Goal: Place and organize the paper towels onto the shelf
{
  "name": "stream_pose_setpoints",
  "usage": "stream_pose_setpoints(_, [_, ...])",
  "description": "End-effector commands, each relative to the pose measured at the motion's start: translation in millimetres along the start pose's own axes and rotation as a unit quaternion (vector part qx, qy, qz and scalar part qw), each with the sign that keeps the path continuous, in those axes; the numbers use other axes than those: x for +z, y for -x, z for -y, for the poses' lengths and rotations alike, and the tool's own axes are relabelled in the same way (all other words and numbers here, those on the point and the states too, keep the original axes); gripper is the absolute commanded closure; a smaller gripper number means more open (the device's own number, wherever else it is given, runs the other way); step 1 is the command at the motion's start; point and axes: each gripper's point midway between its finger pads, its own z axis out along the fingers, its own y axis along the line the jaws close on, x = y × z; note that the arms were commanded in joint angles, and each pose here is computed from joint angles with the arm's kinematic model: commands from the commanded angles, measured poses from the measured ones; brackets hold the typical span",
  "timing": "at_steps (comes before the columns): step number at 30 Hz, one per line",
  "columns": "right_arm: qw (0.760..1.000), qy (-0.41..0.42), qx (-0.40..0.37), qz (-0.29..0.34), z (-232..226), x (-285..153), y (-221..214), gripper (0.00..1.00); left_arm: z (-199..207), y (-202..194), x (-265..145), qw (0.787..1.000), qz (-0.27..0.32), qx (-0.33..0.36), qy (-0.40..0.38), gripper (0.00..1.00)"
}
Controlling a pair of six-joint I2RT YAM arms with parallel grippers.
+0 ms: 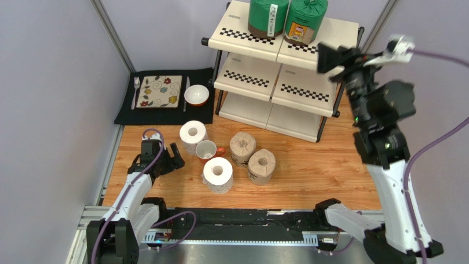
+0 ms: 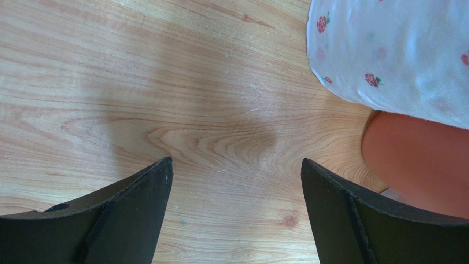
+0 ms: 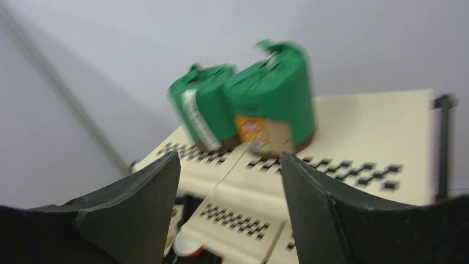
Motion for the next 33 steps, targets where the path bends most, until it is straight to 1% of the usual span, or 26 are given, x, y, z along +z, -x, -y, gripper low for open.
stream_pose_setpoints(1, [0.997, 0.008, -0.019, -0.076, -13.6, -48.6, -79.8, 0.22, 2.5, 1.6, -1.8, 1.000, 0.002, 0.003, -0.007, 0.04])
stream_pose_setpoints(2, [0.995, 0.041, -0.001, -0.087, -28.2, -71.6, -82.9, 0.20, 2.1, 2.7, -2.3, 1.000, 0.004, 0.004, -0.005, 0.04])
stream_pose_setpoints(3, [0.994, 0.046, 0.017, -0.100, -31.4, -81.9, -93.3, 0.19, 1.1, 1.8, -2.7, 1.000, 0.002, 0.004, -0.003, 0.02])
stream_pose_setpoints(4, [0.990, 0.057, 0.012, -0.132, -33.0, -92.0, -123.9, 0.16, -0.3, 2.5, -3.1, 1.000, 0.003, 0.006, 0.002, 0.01])
stream_pose_setpoints(5, [0.985, 0.091, 0.021, -0.148, -48.2, -107.8, -131.6, 0.15, -1.3, 3.2, -3.6, 1.000, 0.003, 0.006, 0.005, 0.01])
stream_pose_setpoints(7, [0.976, 0.108, 0.010, -0.187, -57.7, -122.5, -157.0, 0.13, -4.0, 2.9, -4.2, 1.000, 0.002, 0.006, 0.013, 0.01])
stream_pose_setpoints(8, [0.964, 0.135, -0.004, -0.228, -71.7, -138.4, -182.8, 0.13, -4.2, 3.5, -4.7, 1.000, 0.003, 0.007, 0.014, 0.01])
stream_pose_setpoints(9, [0.957, 0.144, -0.014, -0.251, -77.2, -146.8, -199.6, 0.12, -5.0, 3.0, -4.9, 1.000, 0.003, 0.006, 0.016, 0.01])
stream_pose_setpoints(10, [0.954, 0.136, -0.021, -0.266, -77.8, -152.4, -213.1, 0.12, -5.8, 3.4, -4.6, 1.000, 0.003, 0.006, 0.018, 0.01])
stream_pose_setpoints(11, [0.943, 0.147, -0.032, -0.297, -83.7, -169.7, -238.2, 0.11, -5.9, 3.0, -4.6, 1.000, 0.003, 0.007, 0.018, 0.01])
stream_pose_setpoints(12, [0.939, 0.132, -0.047, -0.315, -81.1, -173.8, -257.4, 0.11, -6.3, 3.6, -4.6, 1.000, 0.004, 0.006, 0.019, 0.01])
stream_pose_setpoints(13, [0.936, 0.119, -0.047, -0.329, -79.2, -178.9, -269.5, 0.11, -7.0, 2.7, -4.2, 1.000, 0.001, 0.006, 0.021, 0.01])
stream_pose_setpoints(14, [0.929, 0.084, -0.036, -0.358, -70.3, -187.3, -287.6, 0.11, -7.1, 1.8, -3.7, 1.000, -0.001, 0.006, 0.021, 0.01])
stream_pose_setpoints(15, [0.925, 0.053, -0.033, -0.374, -61.7, -192.0, -299.9, 0.11, -7.0, 1.8, -3.8, 1.000, -0.002, 0.004, 0.022, 0.01])
stream_pose_setpoints(17, [0.915, -0.013, -0.047, -0.402, -39.9, -201.0, -323.7, 0.10, -6.7, 0.1, -3.3, 1.000, -0.006, 0.004, 0.020, 0.01])
stream_pose_setpoints(19, [0.907, -0.049, -0.063, -0.413, -26.4, -206.4, -336.7, 0.12, -5.8, -0.6, -3.2, 1.000, -0.008, 0.004, 0.018, 0.01])
stream_pose_setpoints(21, [0.896, -0.098, -0.063, -0.428, -8.1, -214.5, -343.2, 0.13, -5.4, -0.5, -3.3, 1.000, -0.008, 0.004, 0.017, 0.01])
stream_pose_setpoints(22, [0.890, -0.117, -0.063, -0.436, -1.1, -218.1, -347.4, 0.15, -5.3, -0.9, -3.4, 1.000, -0.008, 0.004, 0.016, 0.01])
stream_pose_setpoints(23, [0.879, -0.143, -0.074, -0.450, 14.6, -225.5, -349.4, 0.16, -5.3, -0.9, -3.4, 1.000, -0.008, 0.004, 0.016, 0.01])
stream_pose_setpoints(24, [0.870, -0.159, -0.052, -0.463, 16.6, -232.5, -353.7, 0.16, -5.5, -0.2, -3.7, 1.000, -0.007, 0.004, 0.017, 0.01])
stream_pose_setpoints(28, [0.843, -0.174, -0.044, -0.507, 31.8, -262.2, -375.3, 0.17, -5.7, 0.6, -4.3, 1.000, -0.003, 0.005, 0.018, 0.01])
stream_pose_setpoints(31, [0.837, -0.178, -0.031, -0.517, 38.6, -274.9, -384.9, 0.18, -5.7, 0.6, -4.3, 1.000, -0.003, 0.004, 0.017, 0.01])
stream_pose_setpoints(33, [0.841, -0.168, -0.012, -0.514, 34.9, -274.7, -386.6, 0.18, -5.3, 1.0, -3.9, 1.000, -0.002, 0.004, 0.016, 0.01])
